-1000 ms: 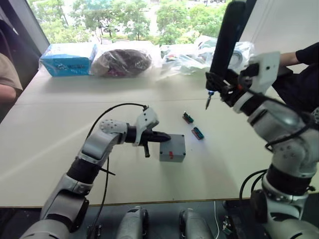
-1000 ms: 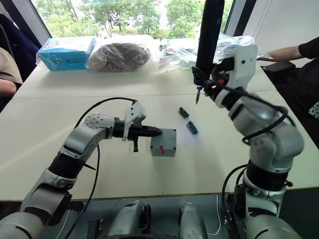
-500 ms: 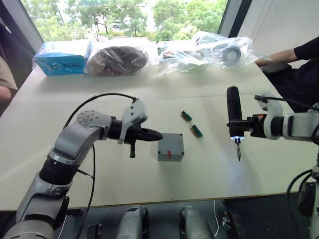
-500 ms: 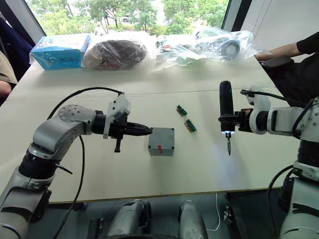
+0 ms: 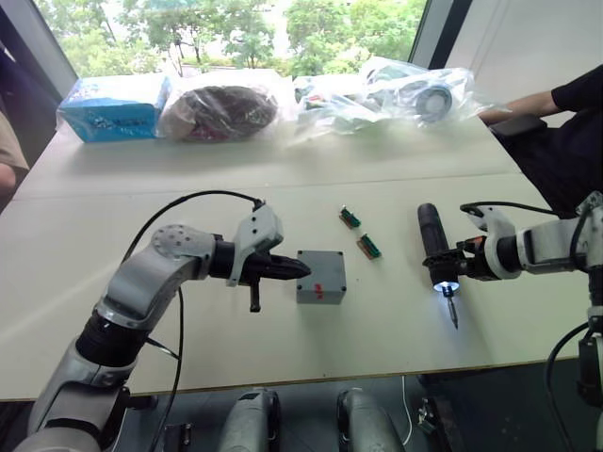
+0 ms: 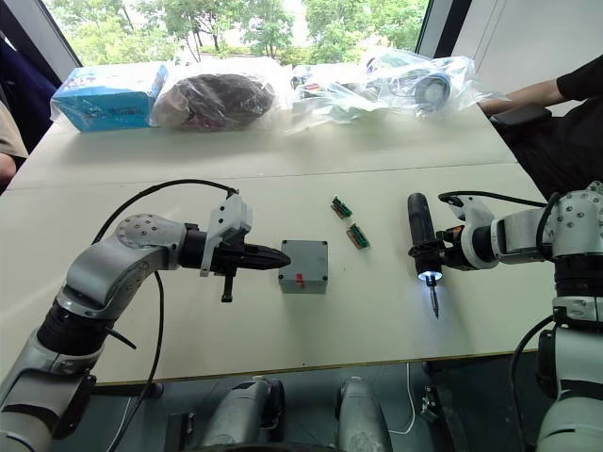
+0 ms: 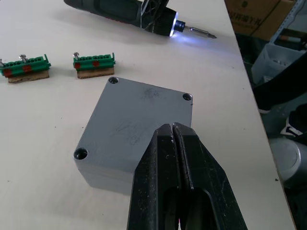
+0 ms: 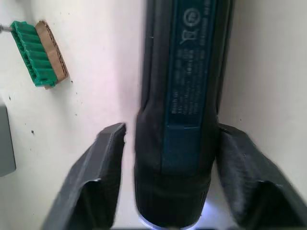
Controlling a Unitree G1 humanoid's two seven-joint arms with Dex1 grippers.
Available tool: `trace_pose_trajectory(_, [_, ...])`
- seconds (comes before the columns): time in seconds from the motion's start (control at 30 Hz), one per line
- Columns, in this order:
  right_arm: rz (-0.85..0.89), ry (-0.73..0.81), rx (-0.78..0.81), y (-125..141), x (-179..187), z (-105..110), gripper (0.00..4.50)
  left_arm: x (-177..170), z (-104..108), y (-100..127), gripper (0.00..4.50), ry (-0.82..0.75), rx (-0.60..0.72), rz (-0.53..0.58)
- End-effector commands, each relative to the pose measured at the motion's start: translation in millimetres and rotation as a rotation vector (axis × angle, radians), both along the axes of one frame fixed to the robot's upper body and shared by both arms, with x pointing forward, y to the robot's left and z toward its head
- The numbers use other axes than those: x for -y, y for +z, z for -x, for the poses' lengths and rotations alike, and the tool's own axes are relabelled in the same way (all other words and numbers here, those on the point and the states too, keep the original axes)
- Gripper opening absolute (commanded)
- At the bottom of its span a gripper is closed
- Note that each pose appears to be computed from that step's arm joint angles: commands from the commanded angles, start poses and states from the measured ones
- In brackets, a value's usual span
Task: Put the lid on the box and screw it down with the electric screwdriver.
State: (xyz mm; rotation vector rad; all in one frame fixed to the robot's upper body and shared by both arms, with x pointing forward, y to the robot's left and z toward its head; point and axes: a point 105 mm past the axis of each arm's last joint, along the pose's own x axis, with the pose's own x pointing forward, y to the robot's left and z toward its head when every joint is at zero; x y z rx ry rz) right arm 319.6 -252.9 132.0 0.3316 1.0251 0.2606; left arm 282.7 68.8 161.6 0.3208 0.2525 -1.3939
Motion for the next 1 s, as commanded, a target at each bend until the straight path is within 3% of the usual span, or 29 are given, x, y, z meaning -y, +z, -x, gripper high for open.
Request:
trace_pose_trajectory(0.03, [0.029,-0.003,0.04,12,4,-3,4.31,-2,-2,10,0.0,-0.01,0.046,-0.003])
trace_pose_trajectory(0.13, [0.056,0.009,0.095,21,3,-6,4.47,-7,-6,14,0.0,0.011,0.052,-0.002])
trace_pose_trajectory(0.33, [0.009,0.118,0.343,74,-20,-12,4.47,-30,-27,34,0.0,0.126,0.047,0.06])
trace_pose_trajectory(0.43, [-0.026,0.242,0.457,96,-41,-1,4.47,-44,-36,39,0.0,0.189,0.036,0.08])
trace_pose_trajectory(0.53, [-0.024,0.387,0.519,97,-62,17,4.47,-53,-43,34,0.0,0.242,0.036,0.065])
trace_pose_trajectory(0.57, [-0.014,0.433,0.546,95,-68,22,4.47,-54,-44,30,0.0,0.253,0.04,0.051])
trace_pose_trajectory(0.63, [0.28,0.665,0.593,66,-82,42,4.47,-58,-48,4,0.0,0.291,0.067,-0.064])
trace_pose_trajectory(0.7, [0.332,0.863,0.6,38,-101,64,4.47,-58,-46,-22,0.0,0.282,0.088,-0.177])
trace_pose_trajectory(0.87, [0.224,0.917,0.618,3,-122,74,4.47,-36,-45,-33,0.0,0.26,0.045,-0.11])
trace_pose_trajectory(1.0, [0.178,0.882,0.631,-15,-134,70,4.47,-19,-39,-37,0.0,0.205,0.033,-0.097])
